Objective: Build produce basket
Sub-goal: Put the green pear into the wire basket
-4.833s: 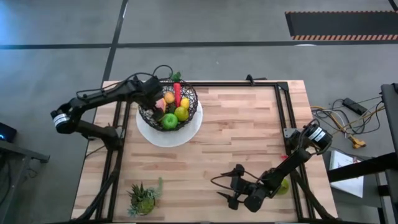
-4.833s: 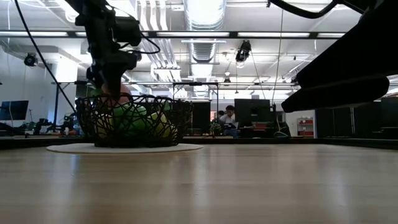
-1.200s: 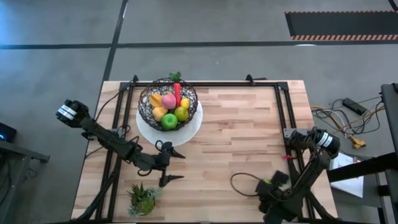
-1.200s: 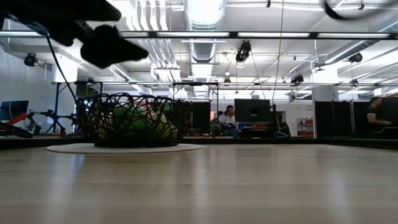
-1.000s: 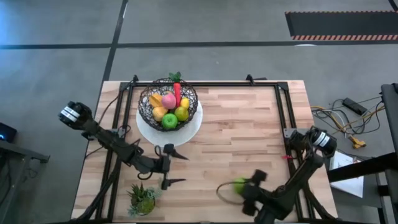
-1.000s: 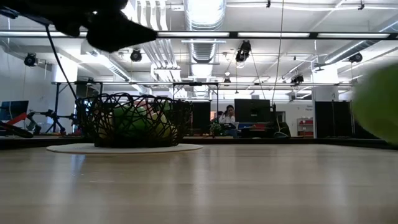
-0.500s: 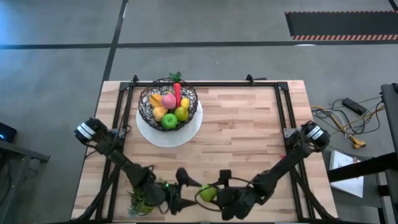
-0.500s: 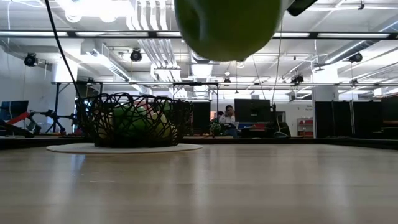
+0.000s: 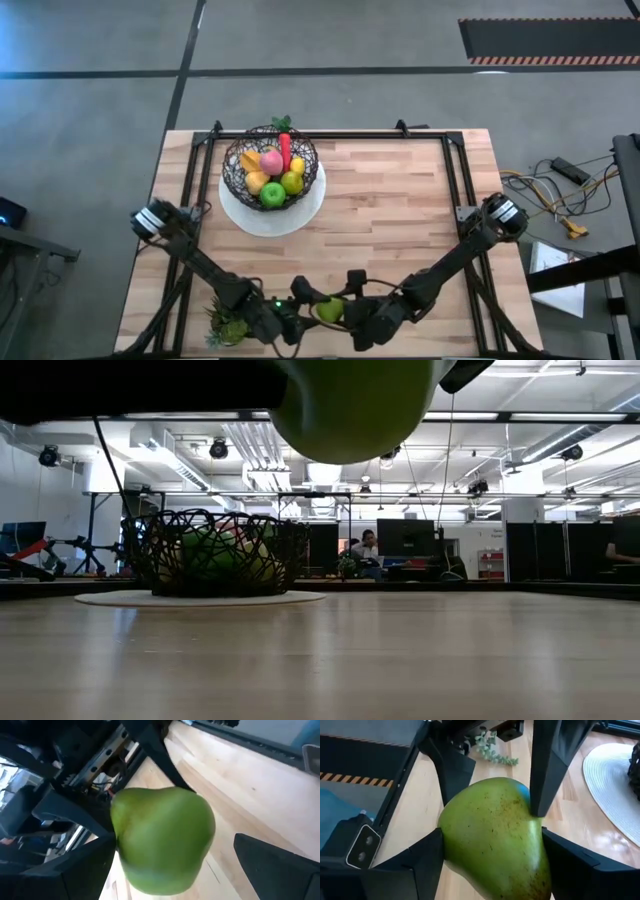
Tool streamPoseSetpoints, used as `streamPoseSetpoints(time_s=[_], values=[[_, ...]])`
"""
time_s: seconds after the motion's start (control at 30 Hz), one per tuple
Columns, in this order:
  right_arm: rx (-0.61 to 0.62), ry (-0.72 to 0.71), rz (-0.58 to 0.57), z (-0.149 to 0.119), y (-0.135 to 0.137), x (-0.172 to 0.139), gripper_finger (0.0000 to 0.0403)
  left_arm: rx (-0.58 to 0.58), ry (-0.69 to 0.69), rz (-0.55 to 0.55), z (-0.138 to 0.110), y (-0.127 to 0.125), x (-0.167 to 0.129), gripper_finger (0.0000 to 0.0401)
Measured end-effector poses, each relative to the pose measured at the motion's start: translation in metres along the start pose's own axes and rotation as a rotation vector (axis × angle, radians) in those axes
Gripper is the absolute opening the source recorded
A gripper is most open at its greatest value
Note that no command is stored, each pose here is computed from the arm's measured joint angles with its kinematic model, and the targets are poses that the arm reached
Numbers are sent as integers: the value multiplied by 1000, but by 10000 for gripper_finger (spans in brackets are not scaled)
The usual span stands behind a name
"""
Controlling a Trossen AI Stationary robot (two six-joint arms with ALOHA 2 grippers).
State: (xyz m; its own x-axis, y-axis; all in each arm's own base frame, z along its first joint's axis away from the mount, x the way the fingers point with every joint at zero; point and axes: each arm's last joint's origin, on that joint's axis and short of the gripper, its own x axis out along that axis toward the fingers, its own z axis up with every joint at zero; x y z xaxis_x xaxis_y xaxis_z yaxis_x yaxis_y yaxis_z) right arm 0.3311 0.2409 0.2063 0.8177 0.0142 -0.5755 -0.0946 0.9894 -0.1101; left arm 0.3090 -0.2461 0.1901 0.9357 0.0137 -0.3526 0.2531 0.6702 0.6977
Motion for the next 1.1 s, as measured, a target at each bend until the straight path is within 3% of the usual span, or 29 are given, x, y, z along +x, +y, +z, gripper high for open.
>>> streamPoseSetpoints(time_s=[0.23,0.63,0.87,1.1], values=[[-4,-4,4,1,-1,1,267,-7,20,26,-5,0,8,372],[16,1,19,2,-3,2,287,-34,10,40,-5,7,13,247],[75,14,20,3,-7,-1,338,-71,35,17,-4,1,8,243],[83,27,52,17,-15,-34,368,-150,118,-50,-8,-12,-3,241]])
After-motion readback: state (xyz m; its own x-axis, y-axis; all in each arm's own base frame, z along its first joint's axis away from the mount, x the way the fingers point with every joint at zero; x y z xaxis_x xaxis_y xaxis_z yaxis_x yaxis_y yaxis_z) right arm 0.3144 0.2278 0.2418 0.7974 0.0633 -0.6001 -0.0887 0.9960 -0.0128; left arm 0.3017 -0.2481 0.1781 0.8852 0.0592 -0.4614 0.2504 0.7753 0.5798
